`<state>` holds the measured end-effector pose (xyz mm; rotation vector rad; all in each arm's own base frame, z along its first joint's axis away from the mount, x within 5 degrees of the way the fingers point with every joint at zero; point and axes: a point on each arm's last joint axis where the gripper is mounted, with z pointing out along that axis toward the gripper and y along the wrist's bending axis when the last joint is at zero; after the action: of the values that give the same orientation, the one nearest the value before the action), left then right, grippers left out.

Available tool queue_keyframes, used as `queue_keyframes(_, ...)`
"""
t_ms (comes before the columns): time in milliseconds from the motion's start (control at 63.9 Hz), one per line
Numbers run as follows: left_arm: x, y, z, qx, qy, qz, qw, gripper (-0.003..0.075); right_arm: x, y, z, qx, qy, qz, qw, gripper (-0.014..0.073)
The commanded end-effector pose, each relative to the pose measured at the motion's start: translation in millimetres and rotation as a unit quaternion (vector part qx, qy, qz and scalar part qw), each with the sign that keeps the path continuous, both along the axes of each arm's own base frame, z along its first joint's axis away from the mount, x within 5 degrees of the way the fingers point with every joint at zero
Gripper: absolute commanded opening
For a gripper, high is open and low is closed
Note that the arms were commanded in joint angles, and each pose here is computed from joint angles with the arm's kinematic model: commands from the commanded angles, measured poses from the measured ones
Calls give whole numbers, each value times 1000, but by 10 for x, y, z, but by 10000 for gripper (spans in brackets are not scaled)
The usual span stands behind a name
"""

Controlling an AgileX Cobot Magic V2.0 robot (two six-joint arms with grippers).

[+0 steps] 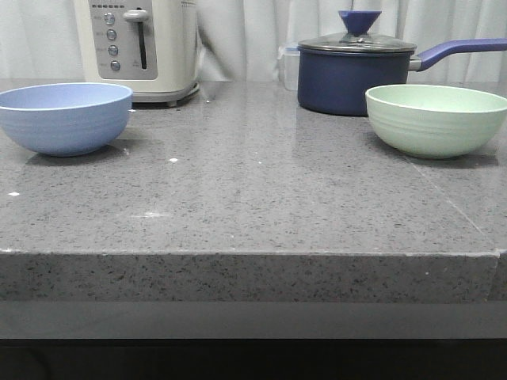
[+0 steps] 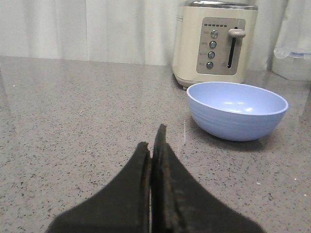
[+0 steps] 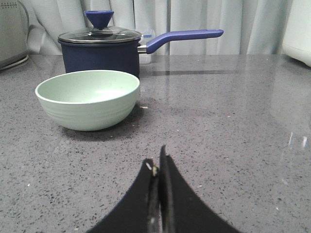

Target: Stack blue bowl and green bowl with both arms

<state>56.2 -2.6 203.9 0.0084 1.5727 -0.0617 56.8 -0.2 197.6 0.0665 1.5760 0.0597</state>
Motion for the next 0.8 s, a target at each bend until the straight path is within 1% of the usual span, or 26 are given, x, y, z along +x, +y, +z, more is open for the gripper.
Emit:
queue_keyframes(0,-14,4,69,-7,-49,1,999,-20,-29,-5,147,-8,-62,-4,998,-65)
queue_keyframes(673,-14,4,69,-7,-49,1,999,-20,-29,-5,148,-8,-63,-4,998,-65)
queue_keyframes(782,-17,5,93,-8,-63,2,998,-20,-29,-5,146,-8,-62,-4,998,-65)
